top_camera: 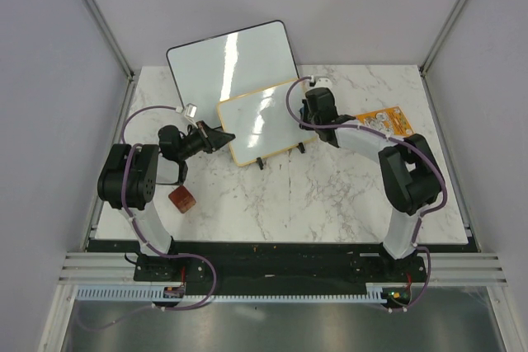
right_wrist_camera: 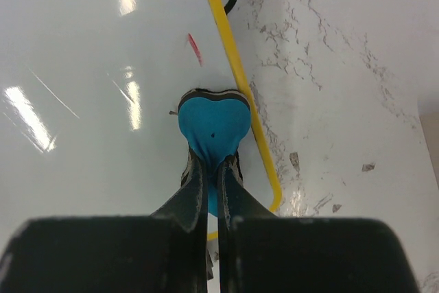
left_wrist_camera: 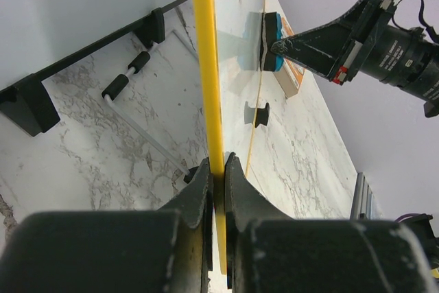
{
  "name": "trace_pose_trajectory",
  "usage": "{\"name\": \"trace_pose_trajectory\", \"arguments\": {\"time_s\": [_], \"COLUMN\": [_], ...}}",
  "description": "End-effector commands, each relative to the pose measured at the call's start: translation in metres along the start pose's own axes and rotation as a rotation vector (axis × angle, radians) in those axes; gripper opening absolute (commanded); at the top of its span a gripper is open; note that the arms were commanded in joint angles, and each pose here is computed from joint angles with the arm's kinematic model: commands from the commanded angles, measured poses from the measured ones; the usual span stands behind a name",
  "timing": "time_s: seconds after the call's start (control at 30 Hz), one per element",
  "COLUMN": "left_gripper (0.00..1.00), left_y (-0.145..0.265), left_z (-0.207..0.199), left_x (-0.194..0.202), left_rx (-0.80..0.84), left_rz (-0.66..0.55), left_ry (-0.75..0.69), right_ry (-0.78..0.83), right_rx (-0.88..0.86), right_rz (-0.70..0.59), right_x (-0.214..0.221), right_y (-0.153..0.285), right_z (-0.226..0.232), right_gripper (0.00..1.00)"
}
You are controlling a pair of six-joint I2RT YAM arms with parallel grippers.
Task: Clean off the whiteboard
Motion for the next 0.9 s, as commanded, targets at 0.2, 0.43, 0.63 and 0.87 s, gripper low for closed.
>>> {"name": "trace_pose_trajectory", "arguments": {"time_s": [0.2, 0.43, 0.63, 0.87], "left_gripper": [0.02, 0.02, 0.02, 0.02], "left_y": [0.001, 0.001, 0.001, 0.002], "left_z": [0.010, 0.009, 0.009, 0.009], "left_x": [0.007, 0.007, 0.007, 0.007], "left_rx": [-0.043, -0.043, -0.045, -0.043], "left_rz": [0.007, 0.007, 0.006, 0.007], "left_ry": [-0.062, -0.064, -0.064, -0.064], "right_ry": [0.005, 0.011, 0.020, -0.008], "right_rx": [-0.030, 0.014, 0.016, -0.010], "right_rz": [-0.077, -0.008, 0.044, 0.132], "right_x": [-0.055, -0.045, -0.024, 0.000], "right_y": [-0.016, -0.031, -0.022, -0.010], "right_z": [0.031, 0.017, 0.002, -0.011], "right_gripper": [0.00, 0.00, 0.00, 0.00]}}
Point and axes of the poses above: each gripper's point midway between its finger pads, its own y axis back along the fingers, its own z axis along the line the jaws close on, x = y × z, the point moved 6 cm from there along y, back along the fingers, and after that the axes turned 15 degrees about -y, right-handed, at the moved point
